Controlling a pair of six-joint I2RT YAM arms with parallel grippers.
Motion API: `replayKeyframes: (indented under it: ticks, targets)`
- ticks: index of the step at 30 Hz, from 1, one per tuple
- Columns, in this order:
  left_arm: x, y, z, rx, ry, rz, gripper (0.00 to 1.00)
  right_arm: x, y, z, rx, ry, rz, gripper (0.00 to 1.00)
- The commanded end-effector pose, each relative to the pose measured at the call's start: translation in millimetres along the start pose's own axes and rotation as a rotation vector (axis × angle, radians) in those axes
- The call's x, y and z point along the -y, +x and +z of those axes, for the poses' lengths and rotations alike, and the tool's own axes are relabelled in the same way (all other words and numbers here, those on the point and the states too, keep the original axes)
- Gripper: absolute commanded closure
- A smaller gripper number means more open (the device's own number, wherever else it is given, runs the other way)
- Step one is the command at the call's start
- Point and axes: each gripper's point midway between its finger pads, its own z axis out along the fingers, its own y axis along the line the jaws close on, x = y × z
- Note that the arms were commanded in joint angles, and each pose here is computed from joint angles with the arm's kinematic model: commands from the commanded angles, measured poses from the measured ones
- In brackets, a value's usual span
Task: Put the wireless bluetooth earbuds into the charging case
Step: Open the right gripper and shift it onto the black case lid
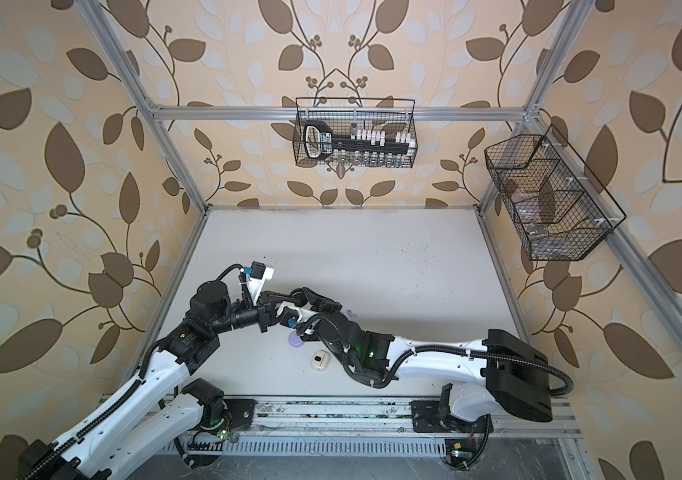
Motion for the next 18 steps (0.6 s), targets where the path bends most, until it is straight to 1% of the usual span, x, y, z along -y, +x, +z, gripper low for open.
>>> replayKeyframes:
  ticks: [1, 5, 6, 8, 9, 11, 13, 16, 18]
  targets:
    - [14.2, -15.2, -2.5, 0.073, 0.049, 0.074, 1.0, -2.3, -27.7, -13.0, 0.108, -0.034, 0.059, 0.43]
    - [4.8, -16.4, -6.8, 0.14, -0.002, 0.119, 1.0, -1.2, -25.9, -34.6, 0.178, -0.072, 0.107, 0.31]
    - [1.4, -14.4, -7.9, 0.16, -0.014, 0.153, 1.0, 0.7, -25.2, -42.3, 0.203, -0.077, 0.127, 0.29]
    - [3.2, -2.3, -7.3, 0.184, 0.028, 0.276, 1.0, 4.5, -23.8, -57.3, 0.25, -0.09, 0.173, 0.25]
    - [-4.2, 0.9, -7.6, 0.205, 0.0, 0.296, 1.0, 7.5, -23.2, -65.6, 0.27, -0.098, 0.201, 0.23]
    - [-21.7, 4.5, -7.7, 0.226, -0.077, 0.291, 1.0, 11.0, -20.0, -78.0, 0.292, -0.113, 0.251, 0.21]
    - [-19.3, 16.2, -6.0, 0.206, -0.042, 0.344, 1.0, 14.0, -13.2, -86.6, 0.288, -0.118, 0.292, 0.21]
    - [-18.3, 23.4, -7.9, 0.251, -0.015, 0.384, 1.0, 16.6, -2.2, -94.7, 0.279, -0.113, 0.351, 0.21]
    - [-15.1, 26.9, -8.8, 0.267, 0.009, 0.412, 1.0, 13.1, 2.7, -98.2, 0.284, -0.127, 0.367, 0.2]
